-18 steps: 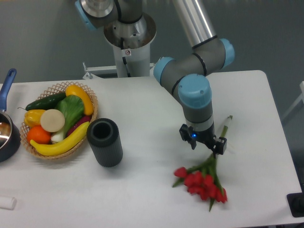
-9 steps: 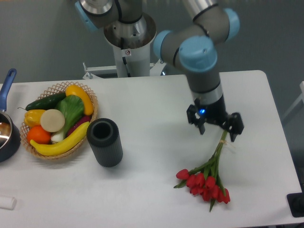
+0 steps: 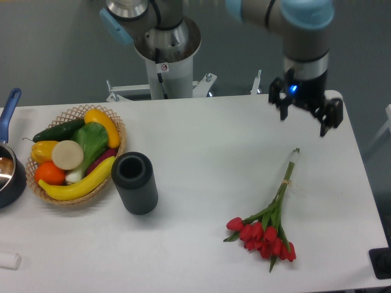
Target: Place the flowers on the table
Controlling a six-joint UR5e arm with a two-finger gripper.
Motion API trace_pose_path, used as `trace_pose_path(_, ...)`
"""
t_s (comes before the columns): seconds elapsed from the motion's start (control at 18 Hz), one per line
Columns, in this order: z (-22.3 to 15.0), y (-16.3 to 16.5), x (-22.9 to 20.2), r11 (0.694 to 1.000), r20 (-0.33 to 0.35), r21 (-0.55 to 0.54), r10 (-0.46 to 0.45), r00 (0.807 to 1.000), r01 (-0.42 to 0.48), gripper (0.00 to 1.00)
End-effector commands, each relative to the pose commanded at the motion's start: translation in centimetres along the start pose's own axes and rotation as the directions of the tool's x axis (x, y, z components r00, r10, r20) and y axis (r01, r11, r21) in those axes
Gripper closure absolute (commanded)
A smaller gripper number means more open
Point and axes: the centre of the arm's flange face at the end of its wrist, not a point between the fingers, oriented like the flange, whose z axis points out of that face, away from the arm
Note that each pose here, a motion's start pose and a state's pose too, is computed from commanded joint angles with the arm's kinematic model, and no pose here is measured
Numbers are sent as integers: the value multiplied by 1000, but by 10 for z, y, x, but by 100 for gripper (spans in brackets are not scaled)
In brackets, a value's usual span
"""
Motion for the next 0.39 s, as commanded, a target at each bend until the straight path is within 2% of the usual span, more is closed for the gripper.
trace_pose_path(0.17,-5,32,4,995,-27,3,99,995,-98,0)
trace_pose_path(0.39,-6,39,4,995,-25,1,104,994,-104,0)
